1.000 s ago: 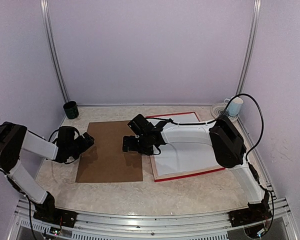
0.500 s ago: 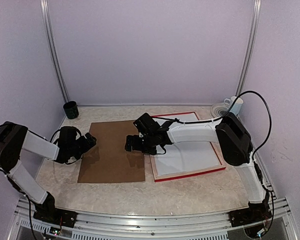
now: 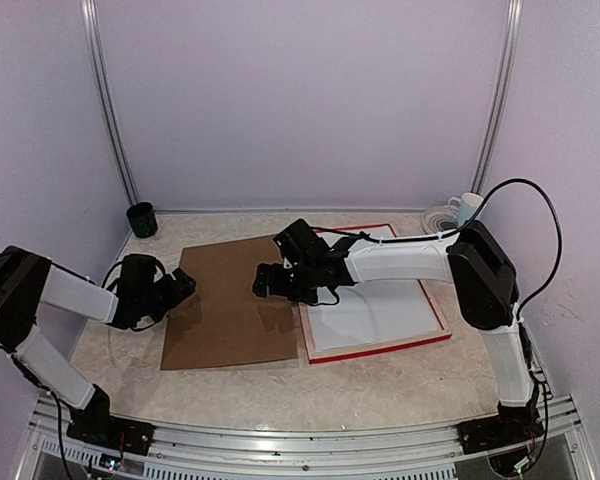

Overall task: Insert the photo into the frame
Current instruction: Turn over the backboard at the center of the board.

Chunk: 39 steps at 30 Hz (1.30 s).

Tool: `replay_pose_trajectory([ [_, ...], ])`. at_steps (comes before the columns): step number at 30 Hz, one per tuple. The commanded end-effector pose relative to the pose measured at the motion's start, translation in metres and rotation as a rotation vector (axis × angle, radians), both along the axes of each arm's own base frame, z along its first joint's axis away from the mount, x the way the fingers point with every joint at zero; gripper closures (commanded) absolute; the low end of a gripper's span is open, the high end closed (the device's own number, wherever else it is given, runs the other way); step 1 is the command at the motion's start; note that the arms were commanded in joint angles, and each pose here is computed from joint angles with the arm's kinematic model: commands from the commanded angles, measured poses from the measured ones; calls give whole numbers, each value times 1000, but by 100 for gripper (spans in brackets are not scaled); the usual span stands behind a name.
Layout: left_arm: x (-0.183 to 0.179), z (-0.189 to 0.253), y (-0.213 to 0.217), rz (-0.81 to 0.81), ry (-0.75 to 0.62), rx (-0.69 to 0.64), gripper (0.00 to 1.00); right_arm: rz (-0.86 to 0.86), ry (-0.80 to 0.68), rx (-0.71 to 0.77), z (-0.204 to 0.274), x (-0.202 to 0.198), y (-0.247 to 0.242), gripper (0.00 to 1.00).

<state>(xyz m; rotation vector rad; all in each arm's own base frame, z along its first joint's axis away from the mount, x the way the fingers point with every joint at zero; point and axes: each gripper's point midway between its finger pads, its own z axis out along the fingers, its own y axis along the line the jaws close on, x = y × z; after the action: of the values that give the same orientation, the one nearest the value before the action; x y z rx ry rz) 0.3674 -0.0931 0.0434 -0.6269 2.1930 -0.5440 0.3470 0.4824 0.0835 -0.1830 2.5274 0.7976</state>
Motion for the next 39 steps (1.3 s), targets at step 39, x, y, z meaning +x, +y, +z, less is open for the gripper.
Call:
replay_pose_trajectory([
  [39, -30, 15, -60, -97, 41, 65, 1, -74, -25, 50, 25, 4, -67, 1],
])
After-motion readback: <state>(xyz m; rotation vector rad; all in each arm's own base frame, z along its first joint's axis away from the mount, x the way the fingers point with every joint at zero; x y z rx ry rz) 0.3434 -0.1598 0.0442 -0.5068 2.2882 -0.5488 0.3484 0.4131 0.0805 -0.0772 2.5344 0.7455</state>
